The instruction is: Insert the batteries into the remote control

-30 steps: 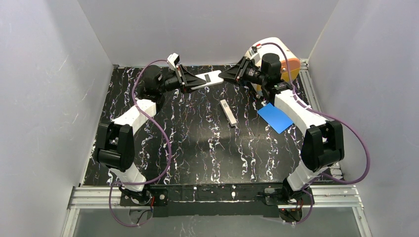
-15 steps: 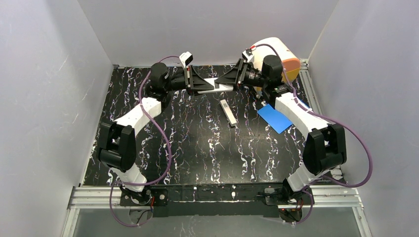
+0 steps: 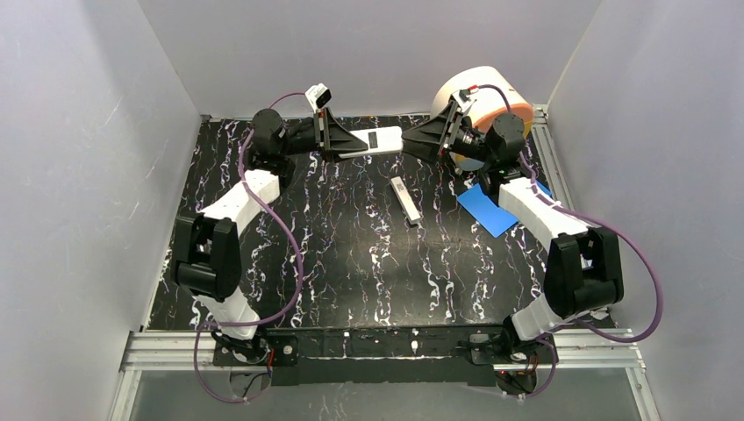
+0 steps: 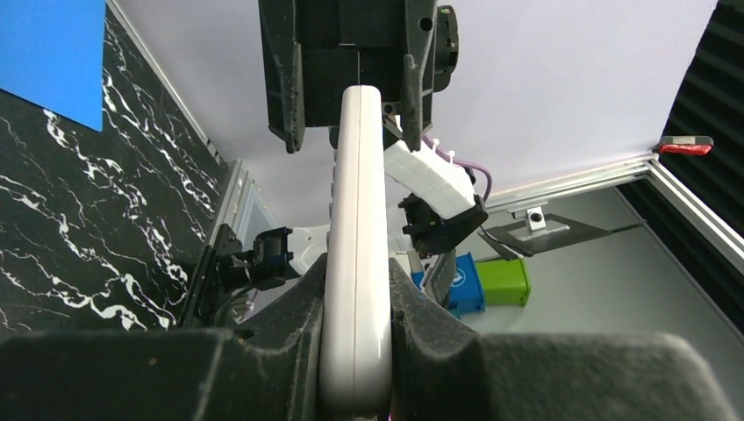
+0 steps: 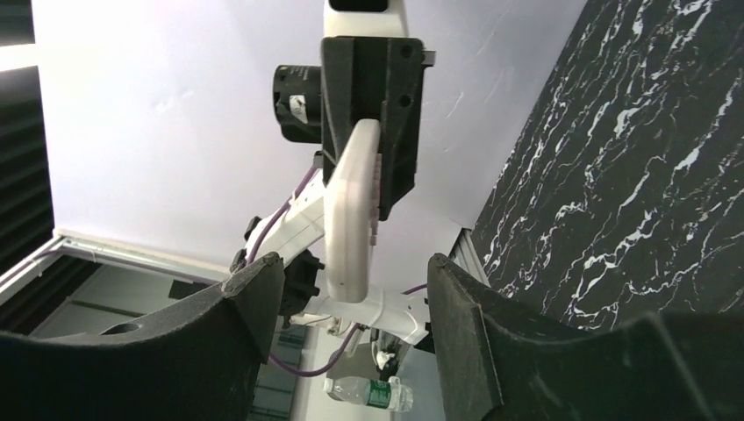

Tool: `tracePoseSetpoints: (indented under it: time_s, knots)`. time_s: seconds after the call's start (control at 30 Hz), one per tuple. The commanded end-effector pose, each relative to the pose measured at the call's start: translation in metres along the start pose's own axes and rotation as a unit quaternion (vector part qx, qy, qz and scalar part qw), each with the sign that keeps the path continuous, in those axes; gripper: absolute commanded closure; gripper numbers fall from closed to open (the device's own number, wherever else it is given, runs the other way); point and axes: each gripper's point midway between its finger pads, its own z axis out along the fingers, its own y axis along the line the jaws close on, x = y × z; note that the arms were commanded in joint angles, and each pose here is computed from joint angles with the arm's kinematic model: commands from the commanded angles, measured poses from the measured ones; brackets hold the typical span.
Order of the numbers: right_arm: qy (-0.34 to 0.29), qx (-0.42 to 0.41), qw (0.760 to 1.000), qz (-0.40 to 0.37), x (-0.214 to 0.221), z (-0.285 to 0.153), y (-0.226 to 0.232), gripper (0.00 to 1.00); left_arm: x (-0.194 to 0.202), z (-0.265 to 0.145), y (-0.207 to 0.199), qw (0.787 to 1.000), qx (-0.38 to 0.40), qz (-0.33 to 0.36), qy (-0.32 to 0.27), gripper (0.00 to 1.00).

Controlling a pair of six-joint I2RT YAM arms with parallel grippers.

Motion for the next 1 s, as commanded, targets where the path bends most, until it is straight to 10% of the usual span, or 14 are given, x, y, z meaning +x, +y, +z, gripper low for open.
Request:
tracePoseSetpoints:
  time_s: [0.0,0.47,0.77,0.97]
  knots:
    - [0.018,-0.041,0.998,-0.053,0.01,-0.005,0.032,0.33,0.003,0.0,-0.019,0.999,0.02,0.033,0.02,1.0]
    - [0.032,-0.037,0.997,-0.064,0.01,0.024,0.018,0.76,0.012,-0.003,-0.014,0.999,0.017,0.028,0.022,1.0]
    - [0.066,-0.03,0.996,-0.057,0.026,0.04,0.005,0.83,0.011,-0.002,-0.012,0.999,0.017,0.033,0.013,1.0]
    - [-0.007,0.04,0.988,-0.147,0.0,0.036,-0.002,0.99,-0.01,-0.019,0.0,0.998,-0.014,0.026,-0.06,0.7]
